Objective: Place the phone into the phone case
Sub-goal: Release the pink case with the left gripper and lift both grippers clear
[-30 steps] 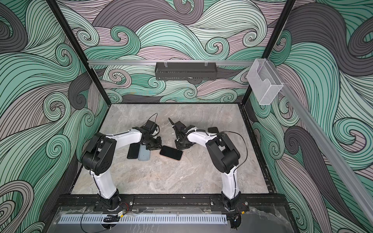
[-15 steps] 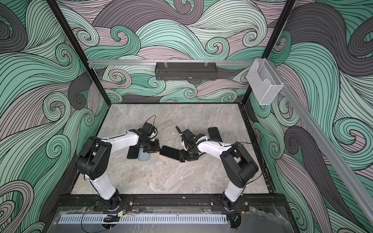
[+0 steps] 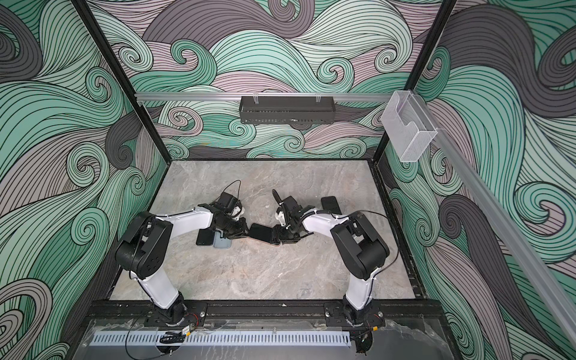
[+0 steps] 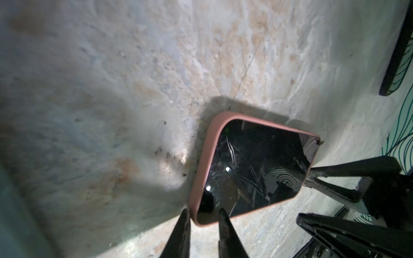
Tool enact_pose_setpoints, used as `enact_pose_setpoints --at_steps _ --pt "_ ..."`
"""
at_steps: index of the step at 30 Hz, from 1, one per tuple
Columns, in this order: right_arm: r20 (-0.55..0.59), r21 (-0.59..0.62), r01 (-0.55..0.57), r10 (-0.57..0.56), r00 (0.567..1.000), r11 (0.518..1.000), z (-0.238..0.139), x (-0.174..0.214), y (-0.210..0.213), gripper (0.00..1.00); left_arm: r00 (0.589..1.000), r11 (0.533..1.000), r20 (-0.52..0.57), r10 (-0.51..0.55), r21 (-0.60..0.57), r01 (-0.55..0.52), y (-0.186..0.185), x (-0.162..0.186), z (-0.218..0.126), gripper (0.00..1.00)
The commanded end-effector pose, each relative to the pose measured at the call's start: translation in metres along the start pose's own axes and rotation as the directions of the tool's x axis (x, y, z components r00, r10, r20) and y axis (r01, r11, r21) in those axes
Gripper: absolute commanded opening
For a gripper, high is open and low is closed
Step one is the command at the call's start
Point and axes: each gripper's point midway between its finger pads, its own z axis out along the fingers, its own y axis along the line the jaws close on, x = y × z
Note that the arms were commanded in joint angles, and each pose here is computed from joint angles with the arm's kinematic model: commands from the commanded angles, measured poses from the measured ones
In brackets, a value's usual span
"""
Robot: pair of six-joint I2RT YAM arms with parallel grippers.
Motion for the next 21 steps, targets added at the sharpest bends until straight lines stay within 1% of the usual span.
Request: enact_pose_setpoints --at_steps 1,3,5,7,9,10,14,16,18,21 --pt "-0.034 0.175 0.16 -0.156 0.987 0.971 -0.018 -0.006 -0.014 0.67 0.999 0.993 0.002 0.042 0.109 -0.042 -0.023 -0.013 0.008 0.21" --pt "-0.068 0.234 0.259 -0.25 0.966 0.937 -0.03 -0.008 -0.016 0.76 0.999 0.991 0.011 0.038 0.131 -0.039 -0.028 -0.017 0.009 0.2" --pt "-0.113 0.294 0.369 -0.351 0.93 0.882 -0.041 -0.01 -0.017 0.82 0.999 0.989 0.03 0.037 0.14 -0.041 -0.032 -0.023 0.006 0.21" --pt "-0.16 0.331 0.487 -0.46 0.873 0.808 -0.047 -0.013 -0.015 0.92 0.998 0.992 0.055 0.032 0.116 -0.038 -0.031 -0.028 0.0 0.25" --pt "-0.196 0.328 0.581 -0.548 0.813 0.745 -0.049 -0.017 -0.008 0.96 0.996 0.996 0.087 0.017 0.081 -0.024 -0.026 -0.032 -0.008 0.29" --pt "-0.207 0.318 0.613 -0.578 0.79 0.724 -0.047 -0.02 -0.005 0.97 0.994 0.998 0.107 0.003 0.063 -0.01 -0.022 -0.035 -0.014 0.32" --pt "-0.235 0.246 0.691 -0.649 0.723 0.68 -0.031 -0.028 0.003 0.99 0.977 0.998 0.203 -0.065 0.032 0.06 -0.004 -0.039 -0.045 0.48" --pt "-0.237 0.216 0.715 -0.675 0.699 0.665 -0.021 -0.032 0.005 0.99 0.965 0.996 0.249 -0.082 -0.013 0.088 0.009 -0.035 -0.066 0.55" --pt "-0.242 0.198 0.728 -0.687 0.685 0.657 -0.014 -0.035 0.006 0.99 0.958 0.992 0.277 -0.076 -0.072 0.099 0.021 -0.027 -0.084 0.62" --pt "-0.252 0.18 0.743 -0.7 0.669 0.645 -0.001 -0.039 0.005 0.99 0.946 0.982 0.316 -0.07 -0.143 0.12 0.034 -0.015 -0.111 0.64"
